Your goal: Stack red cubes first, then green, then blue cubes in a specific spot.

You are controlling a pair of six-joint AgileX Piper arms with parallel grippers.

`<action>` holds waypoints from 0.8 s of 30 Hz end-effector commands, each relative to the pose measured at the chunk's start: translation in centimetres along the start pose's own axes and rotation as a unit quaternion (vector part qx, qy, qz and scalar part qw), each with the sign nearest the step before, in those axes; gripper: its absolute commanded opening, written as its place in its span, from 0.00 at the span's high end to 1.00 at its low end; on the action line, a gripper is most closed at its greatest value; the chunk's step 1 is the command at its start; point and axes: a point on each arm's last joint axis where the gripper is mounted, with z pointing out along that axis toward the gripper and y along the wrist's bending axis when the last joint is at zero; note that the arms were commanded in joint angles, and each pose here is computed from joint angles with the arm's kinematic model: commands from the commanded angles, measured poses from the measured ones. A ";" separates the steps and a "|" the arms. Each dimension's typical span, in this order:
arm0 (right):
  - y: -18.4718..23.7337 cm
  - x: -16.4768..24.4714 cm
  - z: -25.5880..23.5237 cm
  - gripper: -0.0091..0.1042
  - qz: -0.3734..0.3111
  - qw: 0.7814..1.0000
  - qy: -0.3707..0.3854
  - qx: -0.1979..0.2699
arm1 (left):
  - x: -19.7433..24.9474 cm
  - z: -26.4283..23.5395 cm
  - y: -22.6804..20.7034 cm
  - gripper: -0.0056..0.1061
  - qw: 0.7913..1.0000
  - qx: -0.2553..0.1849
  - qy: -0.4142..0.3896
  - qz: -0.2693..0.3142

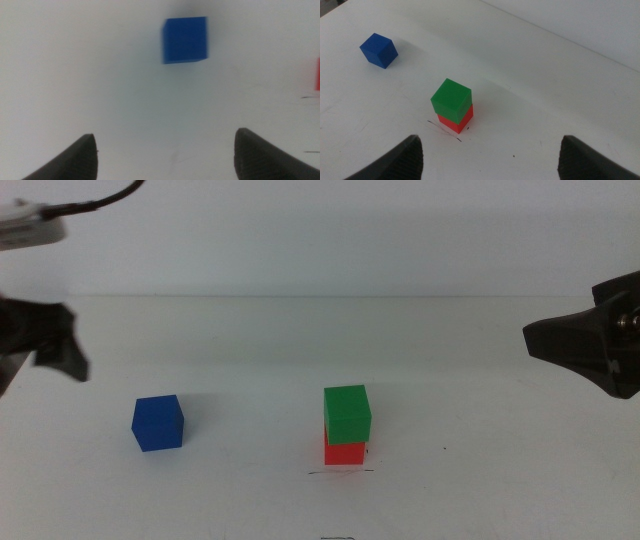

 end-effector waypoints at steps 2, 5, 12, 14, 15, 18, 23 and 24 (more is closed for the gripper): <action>-0.1 -1.1 -1.0 0.26 -0.004 0.999 -0.048 0.009 | -2.2 0.0 -1.3 0.11 1.000 0.028 -0.012 -0.005; -0.1 -1.1 -1.0 0.26 -0.004 0.999 -0.048 0.009 | -3.6 1.7 -2.0 0.11 1.000 0.005 0.007 -0.007; -0.1 -1.1 -1.0 0.26 -0.004 0.999 -0.048 0.009 | -6.3 6.6 -3.8 0.11 0.998 -0.043 0.037 -0.026; -0.1 -1.1 -1.0 0.26 -0.004 0.999 -0.048 0.009 | -6.7 8.1 -4.3 0.11 0.998 -0.041 0.040 -0.015; -0.1 -1.1 -1.0 0.26 -0.004 0.999 -0.048 0.009 | -6.9 8.8 -4.4 0.11 0.998 -0.040 0.043 -0.009; -0.1 -1.1 -1.0 0.26 -0.004 0.999 -0.048 0.009 | -7.1 10.5 -4.6 0.11 0.998 -0.041 0.052 -0.005; -0.1 -1.1 -1.0 0.26 -0.004 0.999 -0.048 0.009 | -7.3 12.5 -4.6 0.11 0.997 -0.038 0.064 -0.011; -0.1 -1.1 -1.0 0.26 -0.004 0.999 -0.048 0.009 | -7.3 12.8 -4.6 0.11 0.997 -0.038 0.065 -0.012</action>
